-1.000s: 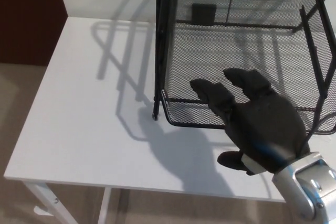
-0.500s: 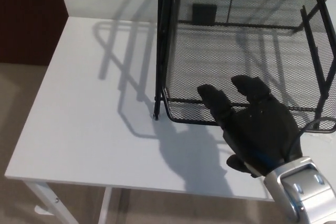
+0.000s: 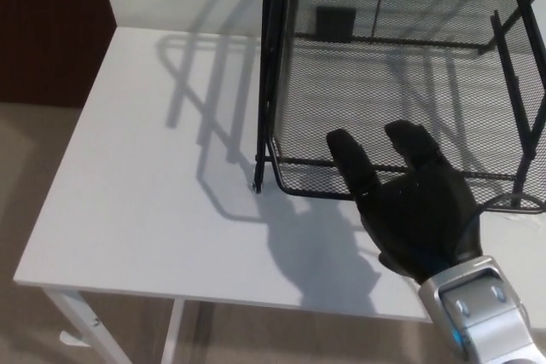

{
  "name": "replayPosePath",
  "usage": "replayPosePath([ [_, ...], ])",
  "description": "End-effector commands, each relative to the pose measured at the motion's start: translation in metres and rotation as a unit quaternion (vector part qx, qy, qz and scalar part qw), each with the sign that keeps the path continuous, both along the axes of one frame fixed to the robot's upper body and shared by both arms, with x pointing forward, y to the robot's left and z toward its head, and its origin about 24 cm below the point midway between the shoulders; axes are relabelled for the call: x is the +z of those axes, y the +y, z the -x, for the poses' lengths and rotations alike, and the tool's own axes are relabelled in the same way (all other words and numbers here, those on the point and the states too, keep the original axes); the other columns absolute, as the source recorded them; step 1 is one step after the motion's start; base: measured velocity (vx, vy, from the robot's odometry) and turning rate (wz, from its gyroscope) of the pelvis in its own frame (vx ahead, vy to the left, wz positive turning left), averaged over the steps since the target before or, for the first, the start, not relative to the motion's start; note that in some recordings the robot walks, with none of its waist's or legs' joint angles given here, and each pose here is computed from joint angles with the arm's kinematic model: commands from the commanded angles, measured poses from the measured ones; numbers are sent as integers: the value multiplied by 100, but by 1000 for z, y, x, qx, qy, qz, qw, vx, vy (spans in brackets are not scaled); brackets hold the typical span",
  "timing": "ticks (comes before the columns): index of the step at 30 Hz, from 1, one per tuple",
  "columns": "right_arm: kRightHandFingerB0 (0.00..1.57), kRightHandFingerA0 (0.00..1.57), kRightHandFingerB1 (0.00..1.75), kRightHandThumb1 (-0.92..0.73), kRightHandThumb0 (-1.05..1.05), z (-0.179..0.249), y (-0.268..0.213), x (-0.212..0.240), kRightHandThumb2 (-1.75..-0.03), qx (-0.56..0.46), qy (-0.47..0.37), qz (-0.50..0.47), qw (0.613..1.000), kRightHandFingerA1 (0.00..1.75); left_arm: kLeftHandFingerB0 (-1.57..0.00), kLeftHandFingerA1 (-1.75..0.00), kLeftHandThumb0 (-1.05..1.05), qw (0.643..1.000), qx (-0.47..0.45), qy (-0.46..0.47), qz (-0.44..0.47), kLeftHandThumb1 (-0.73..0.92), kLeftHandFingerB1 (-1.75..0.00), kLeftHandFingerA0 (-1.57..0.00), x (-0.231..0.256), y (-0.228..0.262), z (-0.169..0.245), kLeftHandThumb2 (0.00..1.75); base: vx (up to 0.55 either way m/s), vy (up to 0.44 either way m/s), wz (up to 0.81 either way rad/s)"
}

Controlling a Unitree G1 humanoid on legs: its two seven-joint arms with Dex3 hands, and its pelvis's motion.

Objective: The robot walks towards a file tray kept in the middle of a desk and uses its right hand to grab a tray and pulls it out towards itself

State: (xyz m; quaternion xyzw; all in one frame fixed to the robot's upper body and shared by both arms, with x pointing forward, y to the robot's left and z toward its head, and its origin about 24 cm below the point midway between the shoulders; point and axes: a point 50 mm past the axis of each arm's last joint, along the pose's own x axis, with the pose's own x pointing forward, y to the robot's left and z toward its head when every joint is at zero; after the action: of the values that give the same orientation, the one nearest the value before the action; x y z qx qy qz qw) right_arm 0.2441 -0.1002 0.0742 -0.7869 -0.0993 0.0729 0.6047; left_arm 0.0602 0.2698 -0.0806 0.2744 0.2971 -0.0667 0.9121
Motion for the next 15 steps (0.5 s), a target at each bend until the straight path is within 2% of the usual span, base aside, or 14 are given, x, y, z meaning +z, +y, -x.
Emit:
replayPosePath([
  [1,0,7,49,-22,-34,10,-22,-20,-83,-73,41,27,996,56,-29,-49,-56,999,-14,17,-32,76,-36,-50,2,6,2,62,0,0,0],
  [2,1,8,50,-22,-35,13,-21,-21,-84,-68,46,21,996,57,-29,-49,-53,999,-15,16,-34,76,-36,-49,2,6,1,62,0,0,0],
  [3,10,3,44,-41,-66,16,-20,-22,-74,-64,53,22,996,45,-29,-49,-52,999,-17,14,-36,76,-37,-49,2,6,0,62,0,0,0],
  [7,13,3,44,-42,-67,29,-17,-27,-73,-54,65,10,996,44,-30,-49,-51,999,-12,11,-35,75,-37,-51,1,7,2,61,0,0,0],
  [8,0,8,49,-21,-34,34,-17,-28,-83,-52,66,7,996,57,-29,-48,-52,999,-15,15,-38,75,-36,-50,0,7,2,61,0,0,0],
  [9,0,8,49,-22,-34,37,-17,-29,-83,-53,69,-1,996,57,-29,-48,-54,999,-16,14,-39,75,-36,-50,0,7,2,61,0,0,0],
  [12,0,7,49,-19,-34,46,-17,-32,-82,-48,65,-5,997,57,-29,-49,-53,999,-17,13,-41,75,-37,-51,0,7,1,61,0,0,0],
  [13,12,3,44,-41,-65,50,-16,-33,-71,-46,68,-11,997,45,-29,-49,-55,999,-16,14,-39,75,-37,-51,0,7,0,61,0,0,0],
  [15,9,4,42,-40,-63,56,-15,-32,-71,-46,76,-17,996,45,-30,-49,-58,999,-17,13,-37,75,-37,-50,0,7,-1,61,0,0,0],
])
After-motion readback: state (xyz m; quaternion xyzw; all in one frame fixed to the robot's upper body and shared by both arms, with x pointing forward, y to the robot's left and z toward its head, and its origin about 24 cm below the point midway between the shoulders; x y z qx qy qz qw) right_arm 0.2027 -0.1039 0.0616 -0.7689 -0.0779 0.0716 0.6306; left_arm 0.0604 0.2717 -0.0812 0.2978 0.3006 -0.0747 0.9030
